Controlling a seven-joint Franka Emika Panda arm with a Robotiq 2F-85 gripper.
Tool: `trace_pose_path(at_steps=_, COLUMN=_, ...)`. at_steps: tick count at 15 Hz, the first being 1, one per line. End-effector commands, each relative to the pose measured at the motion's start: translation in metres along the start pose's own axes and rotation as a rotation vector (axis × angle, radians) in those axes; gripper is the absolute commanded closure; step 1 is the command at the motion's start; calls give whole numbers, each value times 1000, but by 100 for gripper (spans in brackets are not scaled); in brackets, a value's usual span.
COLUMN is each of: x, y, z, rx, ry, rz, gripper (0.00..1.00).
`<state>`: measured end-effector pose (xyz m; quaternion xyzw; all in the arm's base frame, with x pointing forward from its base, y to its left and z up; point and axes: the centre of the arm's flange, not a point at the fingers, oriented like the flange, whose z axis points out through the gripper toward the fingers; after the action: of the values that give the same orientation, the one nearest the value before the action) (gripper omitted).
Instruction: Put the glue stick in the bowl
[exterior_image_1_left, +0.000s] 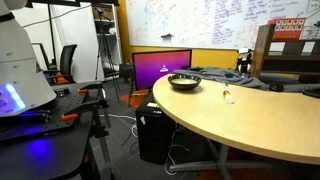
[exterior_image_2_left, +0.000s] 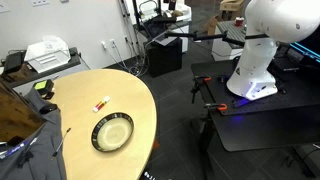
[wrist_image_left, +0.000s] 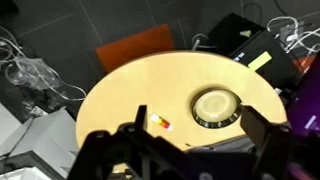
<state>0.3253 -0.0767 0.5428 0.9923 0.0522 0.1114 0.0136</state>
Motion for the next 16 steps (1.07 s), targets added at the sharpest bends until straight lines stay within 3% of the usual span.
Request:
trace_pose_path(at_steps=1, x=0, y=0, z=0, rx=0, ry=0, rz=0, gripper=0)
trace_pose_path(at_steps=6, x=8, y=1, z=5, rx=-16, ry=9, rz=-34, gripper=0)
trace_pose_path(at_steps=10, x=67, y=3, z=44, rx=-6, ry=-58, rz=-150, gripper=0)
trace_pose_path(at_steps=13, x=121, y=2, z=94, rx=-62, ry=-54, rz=-233, gripper=0)
trace_pose_path(at_steps=16, x=170, y=-1, z=144, rx=-60, ry=-31, rz=-309, gripper=0)
